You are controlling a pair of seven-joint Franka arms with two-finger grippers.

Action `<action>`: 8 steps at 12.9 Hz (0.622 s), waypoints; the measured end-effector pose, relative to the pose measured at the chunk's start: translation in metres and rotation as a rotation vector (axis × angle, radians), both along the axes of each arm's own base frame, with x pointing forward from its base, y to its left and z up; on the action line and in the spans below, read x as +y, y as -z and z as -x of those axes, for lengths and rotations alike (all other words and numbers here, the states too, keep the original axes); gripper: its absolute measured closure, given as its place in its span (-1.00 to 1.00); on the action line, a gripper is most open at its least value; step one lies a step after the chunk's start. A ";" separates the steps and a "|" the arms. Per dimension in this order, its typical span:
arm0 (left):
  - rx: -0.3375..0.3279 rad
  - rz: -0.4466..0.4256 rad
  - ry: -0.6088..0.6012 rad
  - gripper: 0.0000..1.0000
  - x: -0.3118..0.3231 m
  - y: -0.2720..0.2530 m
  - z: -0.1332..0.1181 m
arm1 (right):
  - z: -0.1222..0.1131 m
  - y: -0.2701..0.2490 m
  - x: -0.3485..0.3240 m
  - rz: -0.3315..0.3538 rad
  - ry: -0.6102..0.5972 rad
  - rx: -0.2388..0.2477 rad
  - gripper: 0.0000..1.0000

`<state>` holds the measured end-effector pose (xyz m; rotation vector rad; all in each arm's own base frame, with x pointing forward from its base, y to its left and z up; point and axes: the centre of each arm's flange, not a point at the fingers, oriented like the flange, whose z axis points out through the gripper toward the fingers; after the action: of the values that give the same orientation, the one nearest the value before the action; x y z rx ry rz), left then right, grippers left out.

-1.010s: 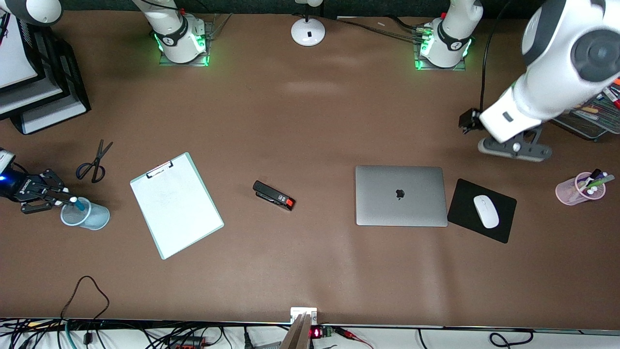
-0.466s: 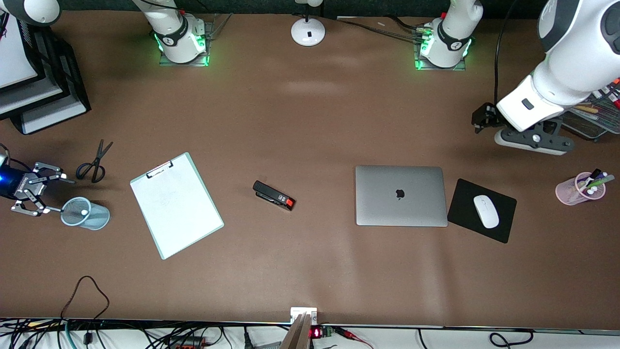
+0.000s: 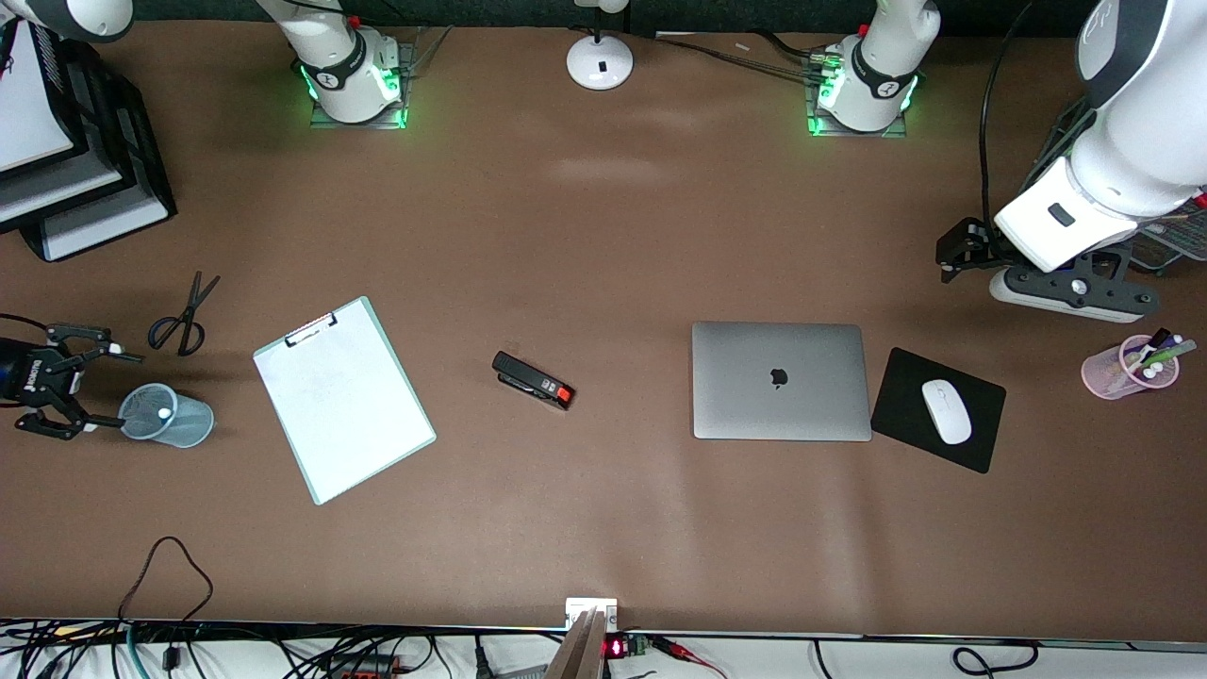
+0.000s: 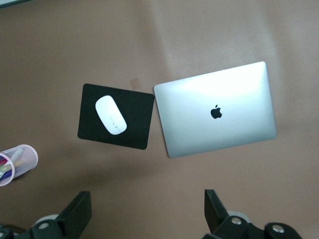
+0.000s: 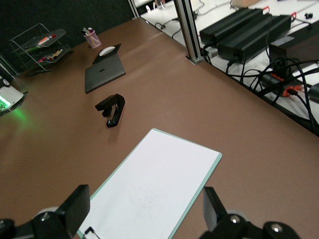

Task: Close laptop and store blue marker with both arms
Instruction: 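Release the marker into the cup and raise the right gripper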

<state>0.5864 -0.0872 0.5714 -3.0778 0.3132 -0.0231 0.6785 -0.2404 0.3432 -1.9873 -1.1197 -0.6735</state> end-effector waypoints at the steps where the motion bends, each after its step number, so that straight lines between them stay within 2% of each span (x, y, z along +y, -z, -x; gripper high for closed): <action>1: -0.018 0.005 0.001 -1.00 -0.001 -0.001 -0.002 | -0.005 -0.021 0.010 0.055 0.016 0.053 -1.00; 4: -0.036 0.006 0.006 -1.00 -0.003 -0.004 0.001 | -0.007 -0.089 0.038 0.275 0.127 0.233 -1.00; 5: -0.038 0.005 0.006 -1.00 -0.004 -0.006 0.002 | -0.005 -0.112 0.048 0.352 0.175 0.279 -1.00; 8: -0.024 -0.001 0.011 -1.00 -0.007 -0.012 0.010 | 0.002 -0.178 0.090 0.559 0.333 0.373 -1.00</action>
<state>0.5763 -0.0940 0.5834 -3.0724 0.3283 -0.0607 0.6760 -0.1500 0.5210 -2.6742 -0.8072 -0.1260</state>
